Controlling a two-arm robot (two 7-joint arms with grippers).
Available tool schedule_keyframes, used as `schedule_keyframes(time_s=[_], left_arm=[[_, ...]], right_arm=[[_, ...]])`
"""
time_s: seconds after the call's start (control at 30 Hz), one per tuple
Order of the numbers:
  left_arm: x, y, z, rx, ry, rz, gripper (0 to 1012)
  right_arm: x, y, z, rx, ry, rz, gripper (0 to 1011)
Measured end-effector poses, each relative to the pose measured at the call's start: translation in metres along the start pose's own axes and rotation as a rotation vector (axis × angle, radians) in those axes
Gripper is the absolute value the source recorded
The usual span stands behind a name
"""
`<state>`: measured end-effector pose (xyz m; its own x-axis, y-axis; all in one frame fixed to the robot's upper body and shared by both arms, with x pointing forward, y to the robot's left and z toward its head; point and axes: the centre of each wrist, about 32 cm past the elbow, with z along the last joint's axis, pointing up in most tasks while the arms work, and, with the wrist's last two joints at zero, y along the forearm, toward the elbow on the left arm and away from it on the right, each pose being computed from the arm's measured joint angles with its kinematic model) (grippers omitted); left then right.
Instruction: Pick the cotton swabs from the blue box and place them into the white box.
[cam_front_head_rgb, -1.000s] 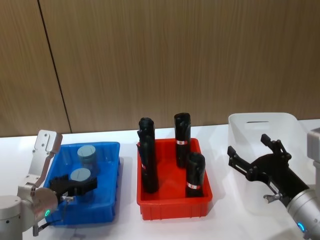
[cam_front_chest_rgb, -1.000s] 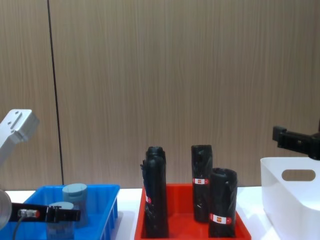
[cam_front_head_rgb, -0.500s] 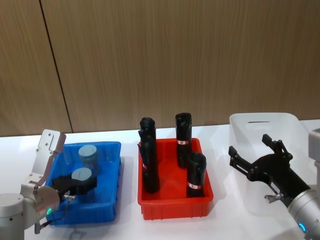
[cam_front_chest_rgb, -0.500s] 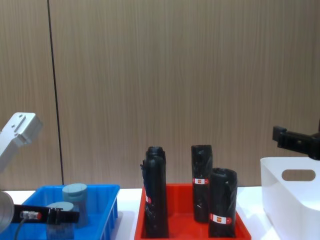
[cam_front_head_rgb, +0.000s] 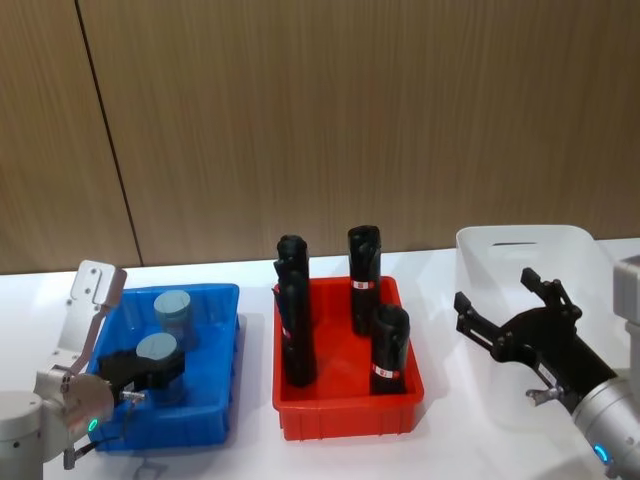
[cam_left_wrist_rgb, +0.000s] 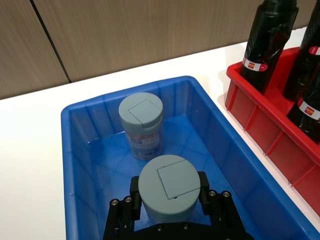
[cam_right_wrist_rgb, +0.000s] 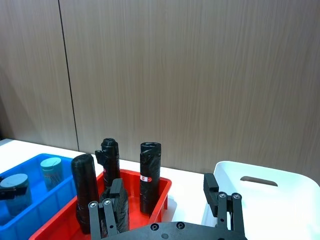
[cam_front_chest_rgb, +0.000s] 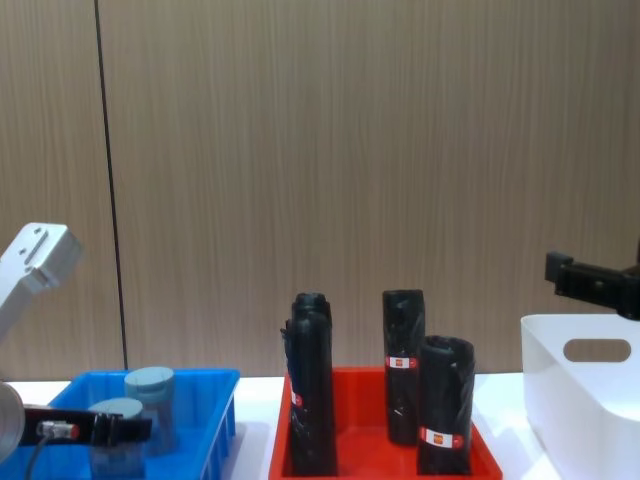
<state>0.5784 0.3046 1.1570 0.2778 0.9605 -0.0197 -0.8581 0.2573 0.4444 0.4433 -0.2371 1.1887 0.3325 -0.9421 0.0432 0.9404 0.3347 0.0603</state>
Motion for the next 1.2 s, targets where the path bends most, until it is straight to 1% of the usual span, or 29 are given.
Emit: schedule_keyframes(time_s=[0.13,0.23,0.33,0.37,0.43,0.47,0.53,0.57,0.6,0.73,0.77,0.83,0.87,0.93,0.97,1.03,1.1,1.2], left_arm=[[-0.0007,0.002,-0.0001,-0.027,-0.01,0.004,660],[-0.0019,0.0051,-0.0002,-0.061,-0.022,0.008,660],[-0.0027,0.0077,0.0004,-0.085,-0.032,0.01,660],[-0.0035,0.0094,0.0016,-0.102,-0.039,0.009,660],[-0.0044,0.012,0.0026,-0.12,-0.047,0.007,660],[-0.005,0.0147,0.0029,-0.139,-0.055,0.005,660],[-0.0059,0.0171,0.0047,-0.157,-0.063,0.002,660],[-0.0065,0.0205,0.0067,-0.179,-0.073,-0.005,660],[-0.0066,0.0221,0.0068,-0.186,-0.077,-0.008,660],[-0.0085,0.0296,0.0112,-0.226,-0.099,-0.037,660],[-0.0089,0.0325,0.0132,-0.242,-0.107,-0.052,660],[-0.0094,0.0352,0.0145,-0.254,-0.115,-0.066,660],[-0.0099,0.0382,0.016,-0.266,-0.123,-0.082,660],[-0.0101,0.0407,0.0173,-0.277,-0.129,-0.099,660],[-0.0104,0.0433,0.0189,-0.289,-0.137,-0.119,660],[-0.0106,0.0451,0.0202,-0.298,-0.142,-0.137,660],[-0.0108,0.0484,0.0222,-0.312,-0.151,-0.169,660],[-0.011,0.0514,0.0239,-0.324,-0.161,-0.201,660]], right_arm=[[0.0,0.0,0.0,0.0,0.0,0.0,1002],[0.0,0.0,0.0,0.0,0.0,0.0,1002],[0.0,0.0,0.0,0.0,0.0,0.0,1002],[0.0,0.0,0.0,0.0,0.0,0.0,1002],[0.0,0.0,0.0,0.0,0.0,0.0,1002],[0.0,0.0,0.0,0.0,0.0,0.0,1002],[0.0,0.0,0.0,0.0,0.0,0.0,1002],[0.0,0.0,0.0,0.0,0.0,0.0,1002],[0.0,0.0,0.0,0.0,0.0,0.0,1002],[0.0,0.0,0.0,0.0,0.0,0.0,1002],[0.0,0.0,0.0,0.0,0.0,0.0,1002],[0.0,0.0,0.0,0.0,0.0,0.0,1002],[0.0,0.0,0.0,0.0,0.0,0.0,1002],[0.0,0.0,0.0,0.0,0.0,0.0,1002],[0.0,0.0,0.0,0.0,0.0,0.0,1002],[0.0,0.0,0.0,0.0,0.0,0.0,1002],[0.0,0.0,0.0,0.0,0.0,0.0,1002],[0.0,0.0,0.0,0.0,0.0,0.0,1002]])
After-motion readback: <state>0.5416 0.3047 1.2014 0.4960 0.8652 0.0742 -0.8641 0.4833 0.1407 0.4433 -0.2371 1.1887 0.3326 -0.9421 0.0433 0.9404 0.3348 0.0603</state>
